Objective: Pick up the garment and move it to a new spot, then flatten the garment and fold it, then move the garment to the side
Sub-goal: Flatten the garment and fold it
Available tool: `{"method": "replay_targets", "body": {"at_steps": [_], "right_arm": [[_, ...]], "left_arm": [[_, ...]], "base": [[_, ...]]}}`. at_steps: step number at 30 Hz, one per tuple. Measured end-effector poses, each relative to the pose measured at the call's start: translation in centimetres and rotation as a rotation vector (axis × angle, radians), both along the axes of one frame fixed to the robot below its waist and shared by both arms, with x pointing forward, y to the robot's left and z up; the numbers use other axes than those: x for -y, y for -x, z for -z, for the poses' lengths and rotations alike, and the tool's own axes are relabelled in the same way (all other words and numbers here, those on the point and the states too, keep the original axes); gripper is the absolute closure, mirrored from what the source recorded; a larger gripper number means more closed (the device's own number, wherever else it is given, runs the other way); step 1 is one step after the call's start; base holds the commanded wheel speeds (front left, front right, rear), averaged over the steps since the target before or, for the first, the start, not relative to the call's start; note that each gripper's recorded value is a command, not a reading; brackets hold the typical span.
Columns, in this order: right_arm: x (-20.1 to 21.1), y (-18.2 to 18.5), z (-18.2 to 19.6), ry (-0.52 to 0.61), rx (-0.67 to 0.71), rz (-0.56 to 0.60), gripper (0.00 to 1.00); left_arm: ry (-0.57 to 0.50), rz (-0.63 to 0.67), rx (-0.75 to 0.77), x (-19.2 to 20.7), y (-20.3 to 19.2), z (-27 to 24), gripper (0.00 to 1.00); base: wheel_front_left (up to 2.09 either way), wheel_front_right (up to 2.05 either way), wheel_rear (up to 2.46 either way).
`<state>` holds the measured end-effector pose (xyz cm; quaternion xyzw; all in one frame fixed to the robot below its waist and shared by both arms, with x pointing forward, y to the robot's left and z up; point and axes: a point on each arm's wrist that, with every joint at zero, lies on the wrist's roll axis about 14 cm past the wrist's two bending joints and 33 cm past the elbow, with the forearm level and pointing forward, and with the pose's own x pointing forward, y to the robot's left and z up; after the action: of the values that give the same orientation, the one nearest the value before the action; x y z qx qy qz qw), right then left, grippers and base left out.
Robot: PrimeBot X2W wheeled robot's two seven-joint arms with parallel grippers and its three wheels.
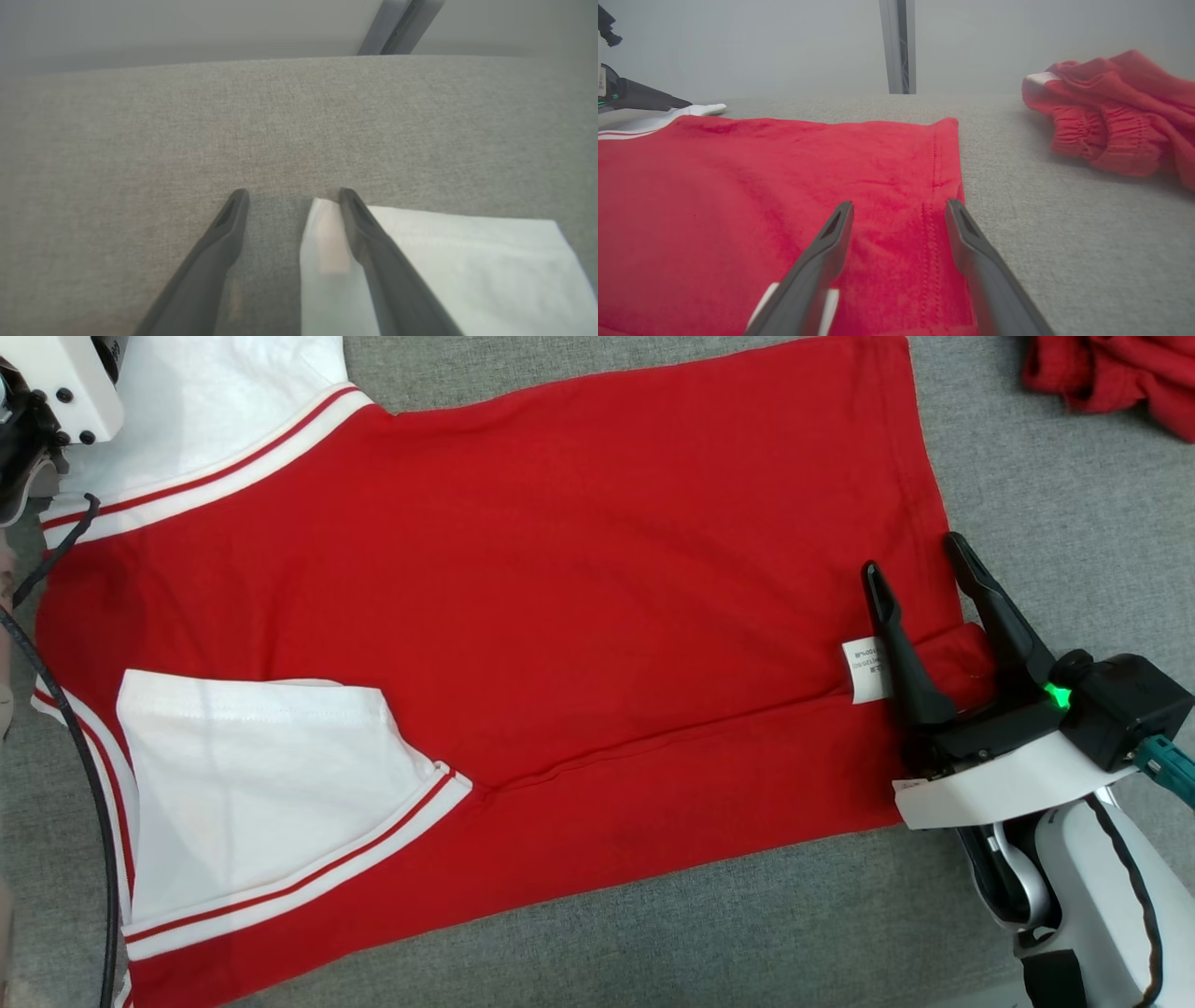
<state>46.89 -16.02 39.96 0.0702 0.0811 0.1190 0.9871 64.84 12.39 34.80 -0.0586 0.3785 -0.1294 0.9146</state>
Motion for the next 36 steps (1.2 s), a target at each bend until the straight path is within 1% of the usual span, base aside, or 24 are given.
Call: {"method": "replay_targets", "body": {"at_steps": [2, 3, 4, 5, 6, 14, 20, 24, 25, 30, 36], "right_arm": [[0.0, -0.1, 0.0, -0.002, 0.002, 0.001, 0.00], [0.0, -0.2, -0.1, -0.002, 0.004, 0.001, 0.00], [0.0, -0.2, -0.1, -0.002, 0.005, 0.001, 0.00], [0.0, -0.3, -0.2, -0.004, 0.006, 0.002, 0.00], [0.0, -0.3, -0.2, -0.005, 0.006, 0.003, 0.00], [0.0, -0.5, -0.7, -0.003, 0.019, -0.003, 0.00], [0.4, -1.6, -0.8, -0.021, -0.003, -0.036, 0.00], [1.4, -3.0, -0.4, -0.028, -0.085, -0.057, 0.00], [1.5, -4.1, -0.9, -0.025, -0.114, -0.078, 0.00], [1.1, -5.8, -0.7, -0.041, -0.225, -0.119, 0.00], [0.8, -7.3, -0.4, -0.029, -0.282, -0.141, 0.00]], "left_arm": [[-0.004, 0.010, -0.014, 0.0, 0.1, 0.2, 0.00], [-0.006, 0.013, -0.022, 0.0, 0.2, 0.3, 0.13], [-0.011, 0.017, -0.027, 0.0, 0.3, 0.3, 0.39], [-0.015, 0.019, -0.028, -0.1, 0.3, 0.3, 0.62], [-0.017, 0.024, -0.031, -0.1, 0.4, 0.3, 1.00], [0.003, 0.074, -0.005, 1.1, 0.9, -1.1, 1.00], [0.027, 0.095, 0.049, 1.6, 0.9, -3.7, 1.00], [0.035, 0.110, 0.079, 1.9, 1.2, -5.0, 1.00], [0.040, 0.116, 0.089, 2.0, 1.3, -5.5, 1.00], [0.047, 0.134, 0.116, 2.4, 1.6, -6.7, 1.00], [0.042, 0.155, 0.108, 2.6, 2.2, -6.5, 1.00]], "base": [[0.00, 0.00, 0.00], [0.00, 0.00, 0.00], [0.00, 0.00, 0.00], [0.00, 0.00, 0.00], [0.00, 0.00, 0.00], [0.00, 0.00, 0.00], [0.00, 0.00, 0.00], [0.00, 0.00, 0.00], [0.00, 0.00, 0.00], [0.00, 0.00, 0.00], [0.00, 0.00, 0.00]]}}
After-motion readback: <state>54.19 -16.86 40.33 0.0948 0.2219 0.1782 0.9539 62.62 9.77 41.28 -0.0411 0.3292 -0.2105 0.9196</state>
